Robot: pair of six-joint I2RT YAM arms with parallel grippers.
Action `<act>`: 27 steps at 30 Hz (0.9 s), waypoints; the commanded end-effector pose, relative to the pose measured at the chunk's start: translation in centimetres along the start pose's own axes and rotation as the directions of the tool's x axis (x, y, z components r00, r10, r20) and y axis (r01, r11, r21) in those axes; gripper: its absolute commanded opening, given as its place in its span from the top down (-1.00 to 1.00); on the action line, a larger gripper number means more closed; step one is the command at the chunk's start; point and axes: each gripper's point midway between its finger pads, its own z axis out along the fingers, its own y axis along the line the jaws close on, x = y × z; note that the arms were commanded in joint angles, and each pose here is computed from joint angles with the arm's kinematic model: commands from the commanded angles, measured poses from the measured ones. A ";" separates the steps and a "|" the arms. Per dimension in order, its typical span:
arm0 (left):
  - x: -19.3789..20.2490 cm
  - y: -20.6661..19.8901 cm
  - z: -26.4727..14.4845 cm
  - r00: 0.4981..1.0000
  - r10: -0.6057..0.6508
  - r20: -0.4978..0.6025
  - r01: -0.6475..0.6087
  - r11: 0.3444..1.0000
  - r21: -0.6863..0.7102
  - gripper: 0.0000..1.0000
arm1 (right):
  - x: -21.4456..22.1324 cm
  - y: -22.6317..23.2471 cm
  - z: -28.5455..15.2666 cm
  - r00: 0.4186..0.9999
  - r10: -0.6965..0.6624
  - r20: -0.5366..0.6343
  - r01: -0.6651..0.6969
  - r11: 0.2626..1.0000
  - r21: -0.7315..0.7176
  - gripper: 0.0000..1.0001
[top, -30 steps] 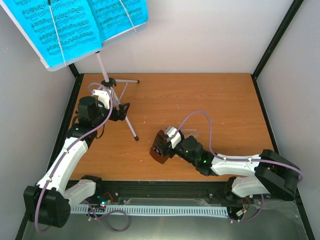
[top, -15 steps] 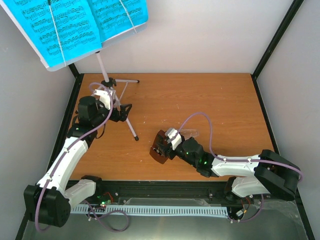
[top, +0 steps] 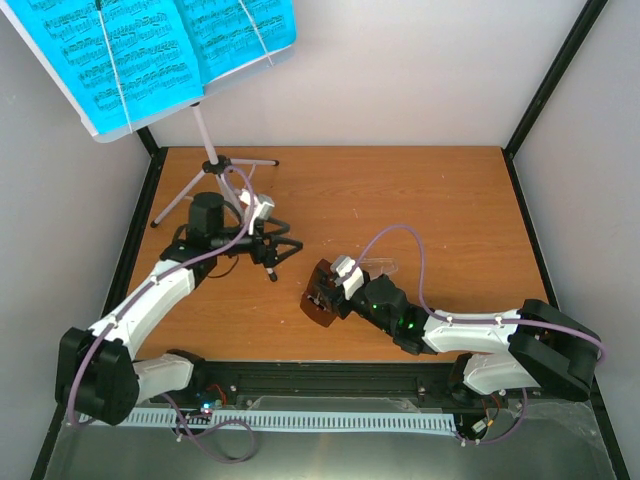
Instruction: Pack up the instrument practice props
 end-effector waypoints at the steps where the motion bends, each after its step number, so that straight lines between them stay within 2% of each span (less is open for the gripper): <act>1: 0.2 -3.0 1.3 0.999 0.020 -0.028 -0.015 0.984 0.178 -0.81 | -0.5 -0.1 -0.3 0.999 0.018 0.036 -0.019 1.000 0.007 -0.16; 8: 1.4 -3.6 2.6 0.996 -0.028 -0.082 0.048 0.967 0.251 -0.70 | -0.6 0.0 -0.4 0.999 0.026 0.041 -0.026 1.000 0.003 -0.12; 27: 3.7 -5.6 4.5 0.983 -0.048 -0.177 0.110 0.927 0.359 -0.43 | -0.4 0.0 -0.1 0.998 0.041 0.038 -0.041 0.999 0.002 -0.09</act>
